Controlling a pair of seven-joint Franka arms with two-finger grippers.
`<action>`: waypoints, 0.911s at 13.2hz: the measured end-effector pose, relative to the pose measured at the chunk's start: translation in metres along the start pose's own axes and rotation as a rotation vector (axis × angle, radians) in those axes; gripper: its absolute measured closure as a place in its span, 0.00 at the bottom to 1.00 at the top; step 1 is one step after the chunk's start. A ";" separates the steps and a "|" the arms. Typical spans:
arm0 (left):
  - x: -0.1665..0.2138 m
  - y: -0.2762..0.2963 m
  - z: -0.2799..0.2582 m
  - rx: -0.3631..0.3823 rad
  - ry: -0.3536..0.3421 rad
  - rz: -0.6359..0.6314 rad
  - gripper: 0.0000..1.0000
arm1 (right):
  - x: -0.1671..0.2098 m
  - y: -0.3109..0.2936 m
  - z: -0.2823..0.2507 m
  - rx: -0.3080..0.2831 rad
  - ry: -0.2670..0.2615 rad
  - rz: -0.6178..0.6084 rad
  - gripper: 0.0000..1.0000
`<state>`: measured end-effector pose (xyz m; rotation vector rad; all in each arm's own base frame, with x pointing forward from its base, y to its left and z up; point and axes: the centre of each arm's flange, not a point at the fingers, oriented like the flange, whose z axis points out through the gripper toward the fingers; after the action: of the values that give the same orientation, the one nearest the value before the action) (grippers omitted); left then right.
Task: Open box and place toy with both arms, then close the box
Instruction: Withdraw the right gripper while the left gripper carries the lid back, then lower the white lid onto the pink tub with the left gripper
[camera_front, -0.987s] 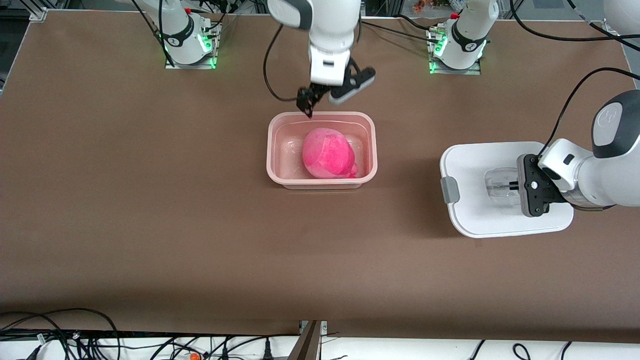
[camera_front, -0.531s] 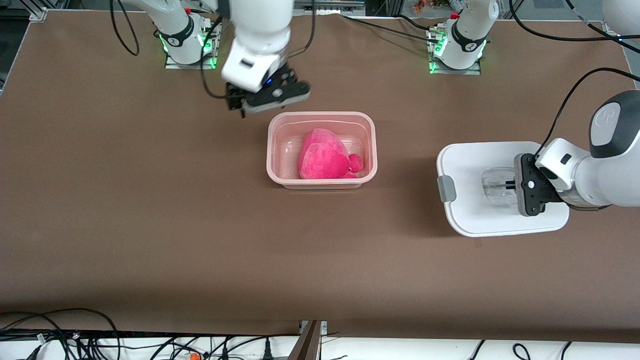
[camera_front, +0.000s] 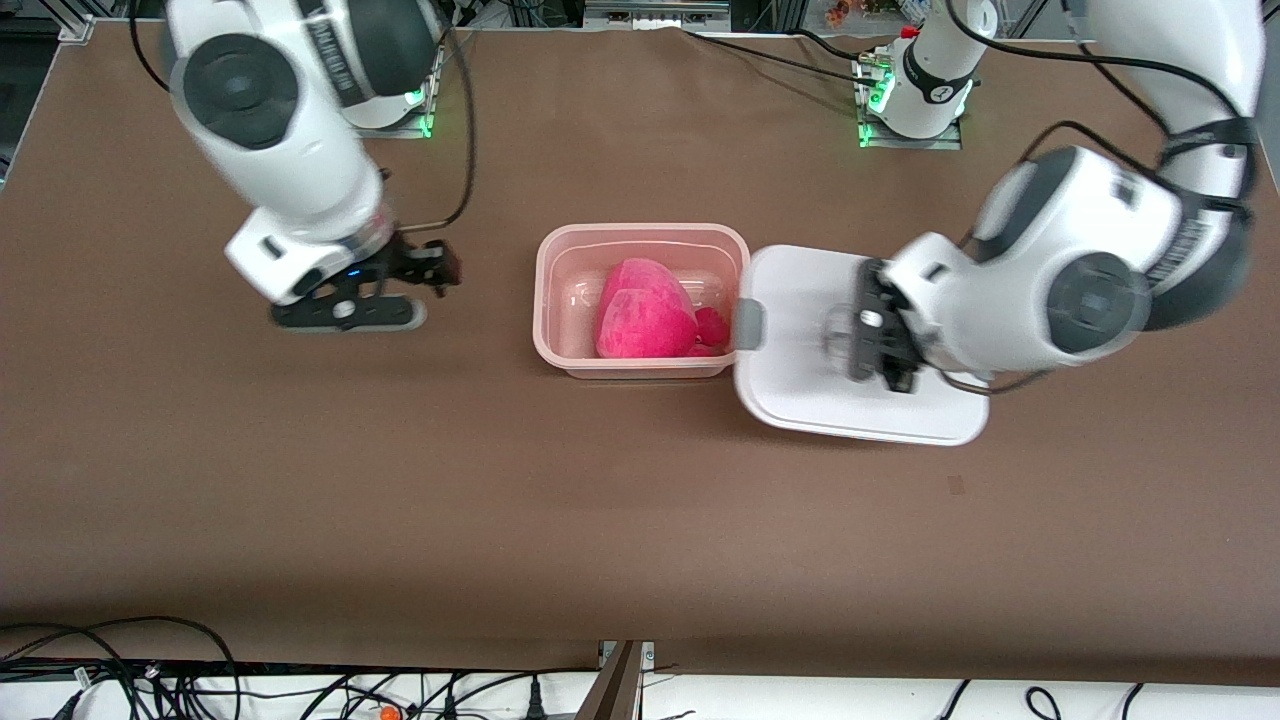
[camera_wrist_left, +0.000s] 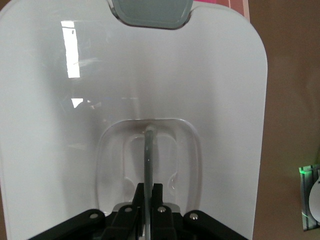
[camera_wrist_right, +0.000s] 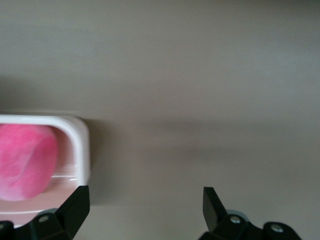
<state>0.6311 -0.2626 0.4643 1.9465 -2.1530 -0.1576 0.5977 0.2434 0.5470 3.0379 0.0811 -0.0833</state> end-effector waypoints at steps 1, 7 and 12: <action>0.039 0.008 0.007 0.020 0.000 0.011 0.93 | 0.006 0.028 0.000 -0.009 -0.011 -0.004 0.00; 0.169 0.043 0.072 -0.003 -0.009 0.023 0.93 | 0.013 0.153 0.014 0.052 -0.147 -0.062 0.00; 0.224 0.080 0.094 -0.016 -0.049 -0.040 0.93 | 0.008 0.190 0.008 0.108 -0.148 -0.040 0.00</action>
<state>0.5114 -0.4828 0.4144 1.9979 -2.1370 -0.2305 0.6160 0.0542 0.5578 3.1256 0.1295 -0.3247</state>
